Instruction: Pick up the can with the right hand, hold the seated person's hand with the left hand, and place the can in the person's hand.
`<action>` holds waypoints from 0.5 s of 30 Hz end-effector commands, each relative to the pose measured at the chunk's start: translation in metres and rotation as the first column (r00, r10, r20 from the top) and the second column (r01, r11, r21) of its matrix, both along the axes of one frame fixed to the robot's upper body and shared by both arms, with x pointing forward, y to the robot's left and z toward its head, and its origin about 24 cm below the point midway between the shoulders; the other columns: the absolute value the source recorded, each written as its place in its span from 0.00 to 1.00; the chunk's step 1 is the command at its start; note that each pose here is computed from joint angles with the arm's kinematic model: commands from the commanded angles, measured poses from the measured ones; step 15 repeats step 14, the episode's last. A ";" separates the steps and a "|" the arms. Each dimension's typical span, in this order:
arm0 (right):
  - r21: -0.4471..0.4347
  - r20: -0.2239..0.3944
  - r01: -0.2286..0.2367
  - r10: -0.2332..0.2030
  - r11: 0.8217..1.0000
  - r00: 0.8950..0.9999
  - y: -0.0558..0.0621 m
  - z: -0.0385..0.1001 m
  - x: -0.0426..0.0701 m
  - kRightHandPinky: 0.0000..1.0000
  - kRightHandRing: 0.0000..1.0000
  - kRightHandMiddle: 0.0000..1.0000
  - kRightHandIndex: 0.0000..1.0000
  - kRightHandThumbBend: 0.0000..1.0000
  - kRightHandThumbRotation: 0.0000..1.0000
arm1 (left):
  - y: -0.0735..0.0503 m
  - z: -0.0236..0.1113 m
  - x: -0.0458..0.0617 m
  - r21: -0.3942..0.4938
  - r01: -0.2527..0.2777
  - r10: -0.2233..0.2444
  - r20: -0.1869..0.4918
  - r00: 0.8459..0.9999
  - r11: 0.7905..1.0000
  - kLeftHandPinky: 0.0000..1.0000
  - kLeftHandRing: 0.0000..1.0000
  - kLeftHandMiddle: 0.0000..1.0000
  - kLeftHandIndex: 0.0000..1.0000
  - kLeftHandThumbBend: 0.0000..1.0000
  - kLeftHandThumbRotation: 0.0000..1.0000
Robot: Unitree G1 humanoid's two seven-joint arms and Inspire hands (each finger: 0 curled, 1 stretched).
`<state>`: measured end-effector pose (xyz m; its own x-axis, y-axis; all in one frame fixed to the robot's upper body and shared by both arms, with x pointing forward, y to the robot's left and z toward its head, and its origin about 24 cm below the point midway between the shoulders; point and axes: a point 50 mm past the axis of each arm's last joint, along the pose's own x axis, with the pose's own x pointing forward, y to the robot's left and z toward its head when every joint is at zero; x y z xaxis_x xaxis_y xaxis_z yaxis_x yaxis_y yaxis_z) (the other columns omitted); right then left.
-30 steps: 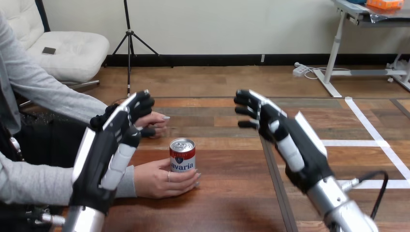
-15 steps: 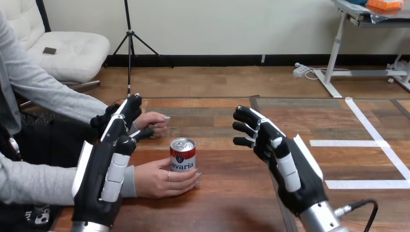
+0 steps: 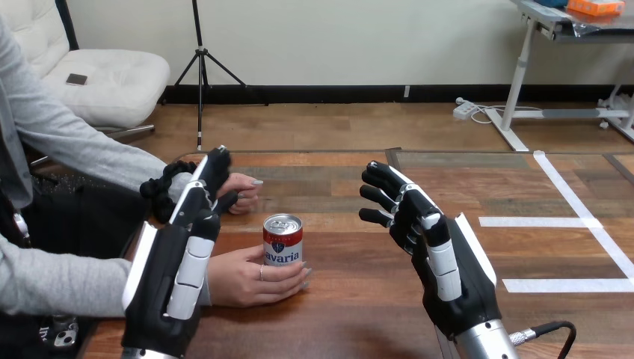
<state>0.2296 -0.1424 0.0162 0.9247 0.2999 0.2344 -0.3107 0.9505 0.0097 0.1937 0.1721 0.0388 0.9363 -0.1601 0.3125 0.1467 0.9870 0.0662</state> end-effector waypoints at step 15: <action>0.028 0.079 0.012 -0.014 1.000 0.997 -0.003 0.019 0.006 0.82 0.90 0.90 0.87 0.90 1.00 | -0.006 0.010 0.009 -0.162 0.032 -0.024 0.051 0.998 0.986 1.00 0.98 0.97 0.96 0.71 1.00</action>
